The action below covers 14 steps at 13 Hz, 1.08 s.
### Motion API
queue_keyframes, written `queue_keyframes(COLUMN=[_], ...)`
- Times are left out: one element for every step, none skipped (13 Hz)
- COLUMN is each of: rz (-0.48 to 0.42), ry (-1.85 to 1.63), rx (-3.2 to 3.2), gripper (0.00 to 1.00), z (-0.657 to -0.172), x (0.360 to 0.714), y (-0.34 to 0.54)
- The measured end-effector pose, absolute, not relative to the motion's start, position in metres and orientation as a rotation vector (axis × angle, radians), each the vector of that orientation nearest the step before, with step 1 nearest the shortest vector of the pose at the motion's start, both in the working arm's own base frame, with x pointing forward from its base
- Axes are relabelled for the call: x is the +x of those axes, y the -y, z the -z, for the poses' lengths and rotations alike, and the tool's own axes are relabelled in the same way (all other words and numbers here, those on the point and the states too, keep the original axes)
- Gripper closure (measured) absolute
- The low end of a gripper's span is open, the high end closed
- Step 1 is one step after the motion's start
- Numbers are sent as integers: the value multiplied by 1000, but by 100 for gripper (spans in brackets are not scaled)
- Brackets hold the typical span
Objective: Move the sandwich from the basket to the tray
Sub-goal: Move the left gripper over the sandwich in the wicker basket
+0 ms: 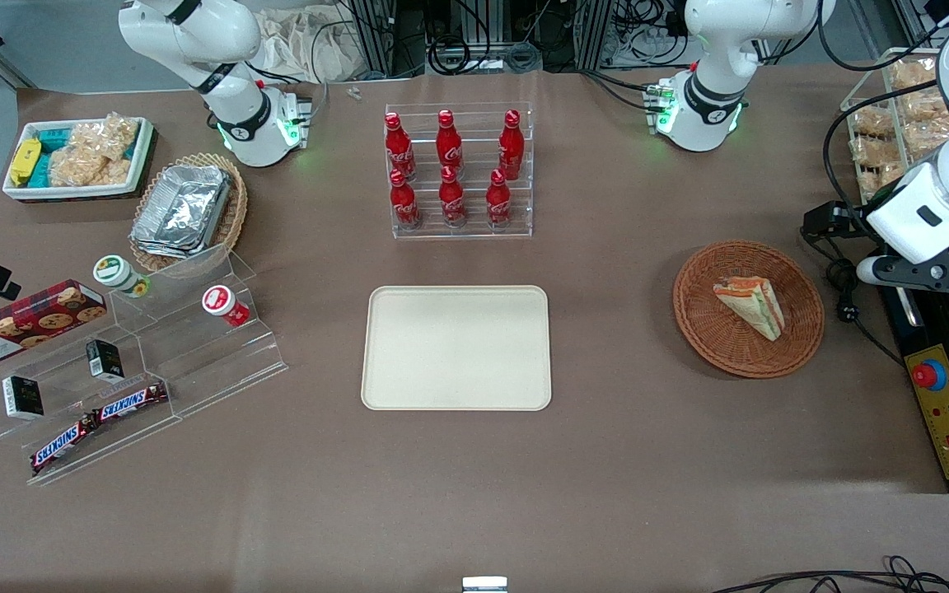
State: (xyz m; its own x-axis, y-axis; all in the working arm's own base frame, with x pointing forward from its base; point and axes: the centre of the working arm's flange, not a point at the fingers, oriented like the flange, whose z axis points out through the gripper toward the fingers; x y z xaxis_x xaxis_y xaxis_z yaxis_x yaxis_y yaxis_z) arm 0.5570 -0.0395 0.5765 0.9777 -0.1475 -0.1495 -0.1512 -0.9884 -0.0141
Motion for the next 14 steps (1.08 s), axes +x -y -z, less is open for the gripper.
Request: queue_keyframes(rz=[-234,-238,-240,-241,-245,-252,-264,-280,-293,-305,-319,-334,-340,-324], ry=[-221,-201,-190,-182,-166,-133,-80,-4,94,206,324,423,505,565], rx=[-3099,-3099,-3099,-3098,-3098,-3097,-3095,-3090,-3080,-3066,-3044,-3021,-2999,-2988], gripper=[0,0,0,0,0,0,0,0,0,0,0,0,0,0], z=[-576,-576,-576,-575,-574,-571,-566,-561,-556,-552,-547,-540,-532,-525], x=[557,557,557,557,557,558,560,562,563,563,563,562,561,563], y=[40,40,40,41,42,44,45,46,45,45,44,44,44,43])
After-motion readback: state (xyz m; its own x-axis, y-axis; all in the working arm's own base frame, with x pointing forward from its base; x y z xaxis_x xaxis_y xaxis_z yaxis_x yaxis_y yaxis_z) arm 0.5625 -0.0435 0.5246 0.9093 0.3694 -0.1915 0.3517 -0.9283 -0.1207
